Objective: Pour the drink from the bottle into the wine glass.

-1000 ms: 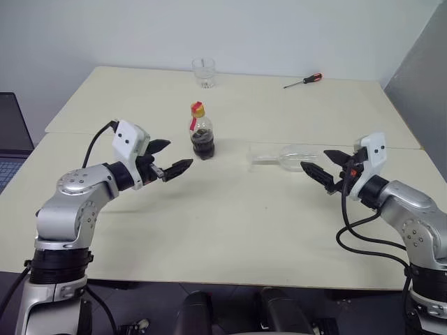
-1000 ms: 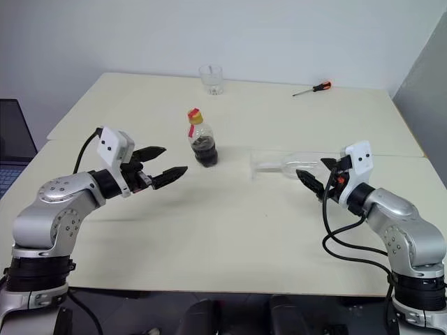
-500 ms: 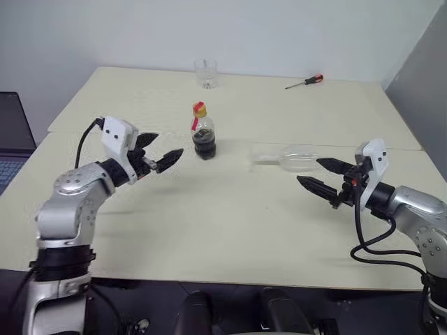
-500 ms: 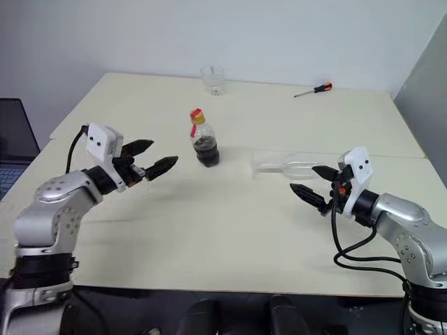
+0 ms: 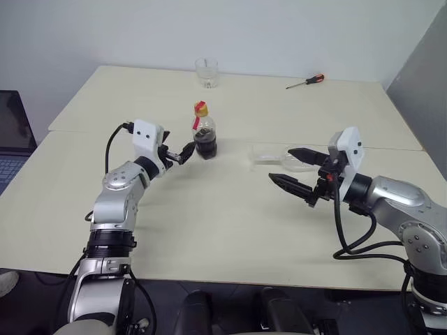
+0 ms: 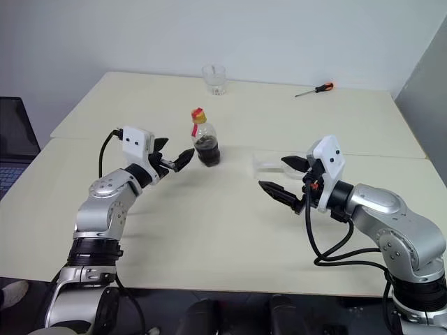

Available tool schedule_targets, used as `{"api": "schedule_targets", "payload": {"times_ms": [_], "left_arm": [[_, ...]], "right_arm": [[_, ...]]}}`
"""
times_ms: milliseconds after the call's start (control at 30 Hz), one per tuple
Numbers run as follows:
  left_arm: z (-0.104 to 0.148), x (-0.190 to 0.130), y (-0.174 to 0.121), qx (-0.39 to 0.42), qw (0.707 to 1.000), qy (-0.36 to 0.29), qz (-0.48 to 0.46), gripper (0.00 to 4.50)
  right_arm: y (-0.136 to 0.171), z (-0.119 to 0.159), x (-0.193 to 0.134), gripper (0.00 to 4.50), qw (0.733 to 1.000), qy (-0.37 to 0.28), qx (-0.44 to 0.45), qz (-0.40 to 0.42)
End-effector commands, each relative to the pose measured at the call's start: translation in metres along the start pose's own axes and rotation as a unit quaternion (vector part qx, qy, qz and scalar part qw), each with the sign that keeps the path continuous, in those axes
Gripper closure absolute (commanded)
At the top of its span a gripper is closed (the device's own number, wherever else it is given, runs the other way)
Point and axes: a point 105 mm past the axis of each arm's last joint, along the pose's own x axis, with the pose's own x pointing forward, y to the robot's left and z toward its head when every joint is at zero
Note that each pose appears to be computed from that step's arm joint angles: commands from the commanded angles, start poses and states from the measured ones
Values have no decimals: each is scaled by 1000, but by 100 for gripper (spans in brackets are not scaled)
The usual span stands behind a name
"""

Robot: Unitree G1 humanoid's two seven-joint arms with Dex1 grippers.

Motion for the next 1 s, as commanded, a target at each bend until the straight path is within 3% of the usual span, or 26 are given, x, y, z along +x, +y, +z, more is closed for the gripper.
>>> {"api": "schedule_targets", "payload": {"times_ms": [33,533,867,1000], "left_arm": [[10,9,-6,2,1000,-26,-13,3],[-11,52,-19,2,999,-8,-32,3],[-17,64,-25,-17,999,-6,-42,3],[-11,68,-28,-11,999,-15,-43,90]], "right_arm": [[9,16,-1,0,999,-23,-25,11],[16,23,0,0,999,-25,-34,9],[16,24,0,0,999,-22,-39,7],[16,23,0,0,999,-20,-40,4]]}}
